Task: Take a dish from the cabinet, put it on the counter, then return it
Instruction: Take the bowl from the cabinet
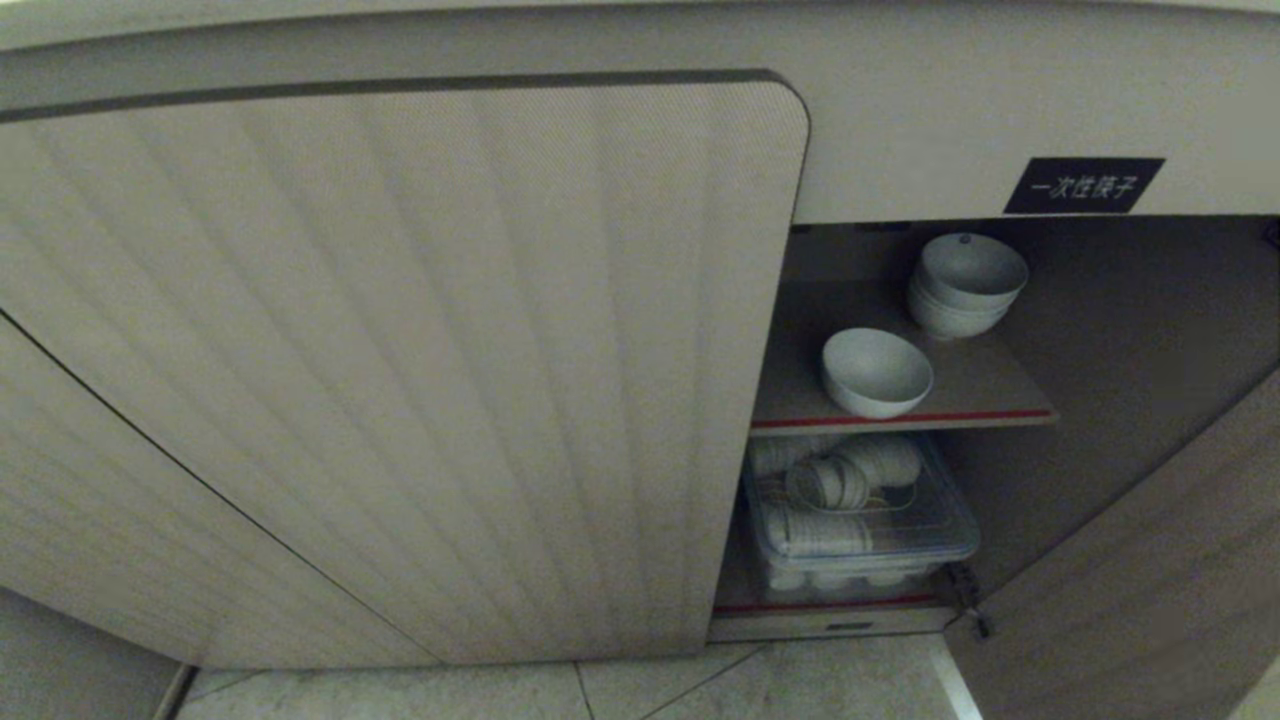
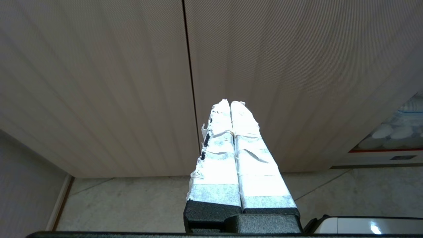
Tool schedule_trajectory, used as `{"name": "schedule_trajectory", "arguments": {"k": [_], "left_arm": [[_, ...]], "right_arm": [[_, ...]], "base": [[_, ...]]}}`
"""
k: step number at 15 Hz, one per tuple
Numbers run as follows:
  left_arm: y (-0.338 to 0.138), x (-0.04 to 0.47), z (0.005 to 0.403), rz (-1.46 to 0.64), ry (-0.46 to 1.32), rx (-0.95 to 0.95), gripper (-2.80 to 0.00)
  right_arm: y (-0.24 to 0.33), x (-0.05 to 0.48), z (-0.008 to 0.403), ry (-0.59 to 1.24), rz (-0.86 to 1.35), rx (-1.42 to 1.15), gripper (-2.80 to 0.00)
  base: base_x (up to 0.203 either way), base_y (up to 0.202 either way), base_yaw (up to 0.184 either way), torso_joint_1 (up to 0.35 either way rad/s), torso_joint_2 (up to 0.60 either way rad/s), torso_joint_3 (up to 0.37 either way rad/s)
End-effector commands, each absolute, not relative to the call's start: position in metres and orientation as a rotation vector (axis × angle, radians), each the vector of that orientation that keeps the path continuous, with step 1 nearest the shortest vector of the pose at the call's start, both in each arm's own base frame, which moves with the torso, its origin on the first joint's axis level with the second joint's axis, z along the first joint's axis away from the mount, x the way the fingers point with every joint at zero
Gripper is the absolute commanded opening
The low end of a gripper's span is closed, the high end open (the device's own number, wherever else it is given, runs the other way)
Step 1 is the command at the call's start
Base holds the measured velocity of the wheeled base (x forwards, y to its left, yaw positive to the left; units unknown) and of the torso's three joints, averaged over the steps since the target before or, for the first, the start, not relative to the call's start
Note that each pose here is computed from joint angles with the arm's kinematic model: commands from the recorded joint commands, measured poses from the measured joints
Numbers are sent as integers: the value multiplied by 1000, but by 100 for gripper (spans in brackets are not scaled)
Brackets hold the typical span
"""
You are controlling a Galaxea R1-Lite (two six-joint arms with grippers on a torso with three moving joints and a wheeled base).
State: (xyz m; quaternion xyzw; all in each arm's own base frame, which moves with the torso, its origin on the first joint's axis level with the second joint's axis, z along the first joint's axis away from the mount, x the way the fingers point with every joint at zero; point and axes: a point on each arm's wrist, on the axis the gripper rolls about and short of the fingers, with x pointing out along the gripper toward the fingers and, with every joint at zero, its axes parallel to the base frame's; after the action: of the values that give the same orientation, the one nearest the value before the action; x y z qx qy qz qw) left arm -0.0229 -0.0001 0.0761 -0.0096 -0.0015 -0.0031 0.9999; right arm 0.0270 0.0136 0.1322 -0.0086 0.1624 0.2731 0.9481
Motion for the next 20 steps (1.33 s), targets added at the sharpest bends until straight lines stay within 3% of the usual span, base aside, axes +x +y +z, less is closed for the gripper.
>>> {"name": "schedule_trajectory", "arguments": {"k": [1, 6, 20], "left_arm": [[0, -23, 76, -8, -3, -20, -280], [0, -23, 76, -7, -3, -20, -280], [0, -23, 76, -8, -3, -20, -280]], "right_arm": [[17, 45, 129, 444, 546, -8, -280], [20, 78, 129, 517, 495, 6, -280], [28, 176, 146, 496, 398, 24, -280]], "base": [[0, 0, 0, 0, 0, 0], [0, 0, 0, 0, 0, 0], [0, 0, 0, 0, 0, 0]]}}
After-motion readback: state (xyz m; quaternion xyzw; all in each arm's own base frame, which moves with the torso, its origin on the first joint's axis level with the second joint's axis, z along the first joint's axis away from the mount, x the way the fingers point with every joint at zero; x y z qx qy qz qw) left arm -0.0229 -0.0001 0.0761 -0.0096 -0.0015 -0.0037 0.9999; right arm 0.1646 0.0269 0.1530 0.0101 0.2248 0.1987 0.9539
